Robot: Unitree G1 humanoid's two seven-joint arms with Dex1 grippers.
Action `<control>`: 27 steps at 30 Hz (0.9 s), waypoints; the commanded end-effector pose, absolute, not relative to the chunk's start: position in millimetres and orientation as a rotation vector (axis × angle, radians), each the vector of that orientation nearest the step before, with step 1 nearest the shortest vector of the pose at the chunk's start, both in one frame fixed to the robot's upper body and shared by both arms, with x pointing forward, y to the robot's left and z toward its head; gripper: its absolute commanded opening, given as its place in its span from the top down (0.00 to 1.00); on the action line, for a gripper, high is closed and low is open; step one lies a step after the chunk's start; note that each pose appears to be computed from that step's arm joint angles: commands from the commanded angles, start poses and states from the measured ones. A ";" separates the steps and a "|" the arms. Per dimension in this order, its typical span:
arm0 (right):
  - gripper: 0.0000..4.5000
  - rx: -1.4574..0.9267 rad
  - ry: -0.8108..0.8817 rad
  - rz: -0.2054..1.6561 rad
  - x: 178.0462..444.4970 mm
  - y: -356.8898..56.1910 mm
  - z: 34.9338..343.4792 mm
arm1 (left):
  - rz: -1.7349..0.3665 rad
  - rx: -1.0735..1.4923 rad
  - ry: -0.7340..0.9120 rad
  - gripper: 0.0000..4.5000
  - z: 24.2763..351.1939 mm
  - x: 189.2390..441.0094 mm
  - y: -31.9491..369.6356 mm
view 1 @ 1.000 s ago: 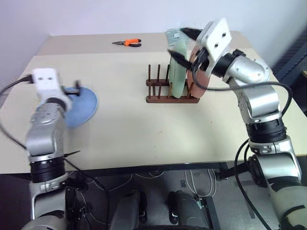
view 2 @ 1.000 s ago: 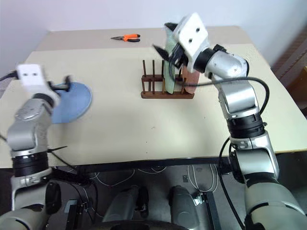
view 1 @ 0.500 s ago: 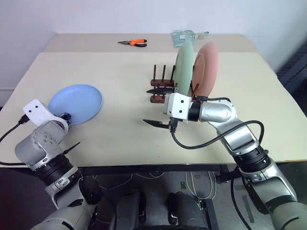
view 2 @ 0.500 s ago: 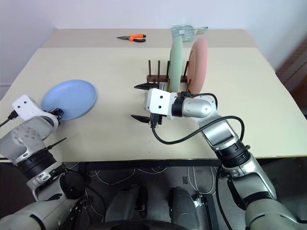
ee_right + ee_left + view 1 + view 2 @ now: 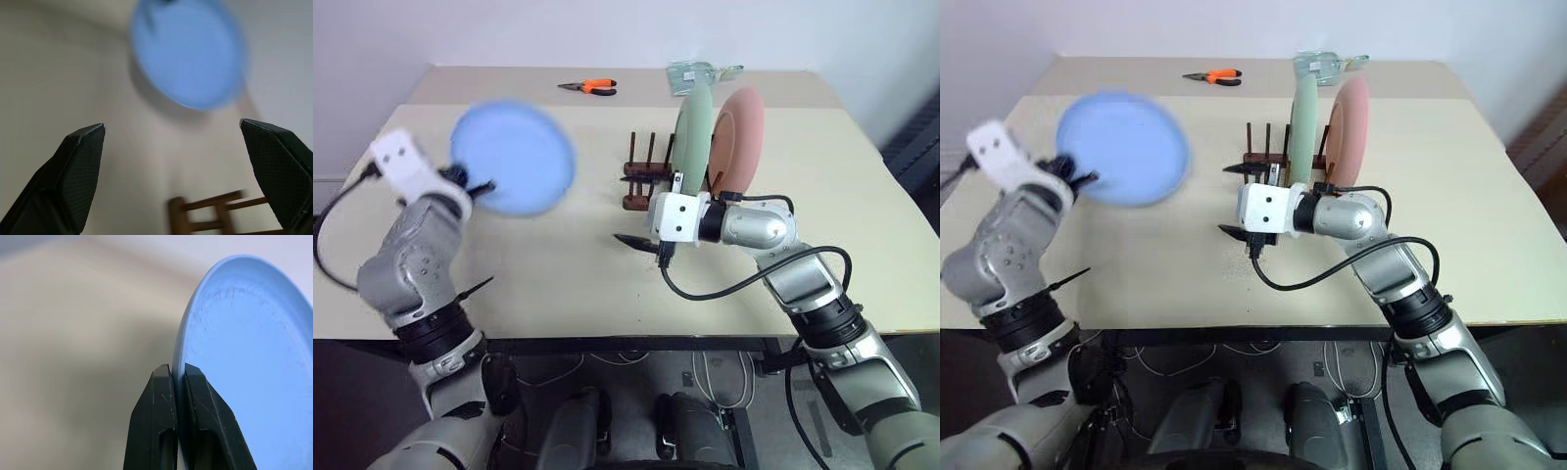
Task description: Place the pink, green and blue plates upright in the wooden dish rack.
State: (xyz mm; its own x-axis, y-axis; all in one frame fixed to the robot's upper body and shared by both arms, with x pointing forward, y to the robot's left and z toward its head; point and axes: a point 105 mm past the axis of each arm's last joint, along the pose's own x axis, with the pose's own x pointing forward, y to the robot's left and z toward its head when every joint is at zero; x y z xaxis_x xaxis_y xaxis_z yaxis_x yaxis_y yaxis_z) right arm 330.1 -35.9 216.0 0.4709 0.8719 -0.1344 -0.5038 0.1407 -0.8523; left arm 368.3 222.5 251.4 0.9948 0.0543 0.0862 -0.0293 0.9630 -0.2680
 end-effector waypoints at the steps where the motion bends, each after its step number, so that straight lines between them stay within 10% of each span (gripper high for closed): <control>1: 0.00 -1.091 -0.569 0.954 336.9 -29.4 233.9 | -0.068 -0.200 -0.138 0.98 272.1 362.8 198.0; 15: 0.00 -1.285 -0.685 0.925 347.6 -4.7 223.7 | -0.256 -0.233 -0.133 0.98 299.8 352.8 158.3; 25: 0.96 -1.324 -0.748 0.843 352.1 -5.9 234.6 | -0.291 -0.233 -0.115 1.00 295.8 348.7 152.3; 27: 1.00 -1.335 -0.762 0.834 352.4 -5.6 236.3 | -0.296 -0.258 -0.150 0.85 300.9 347.3 154.3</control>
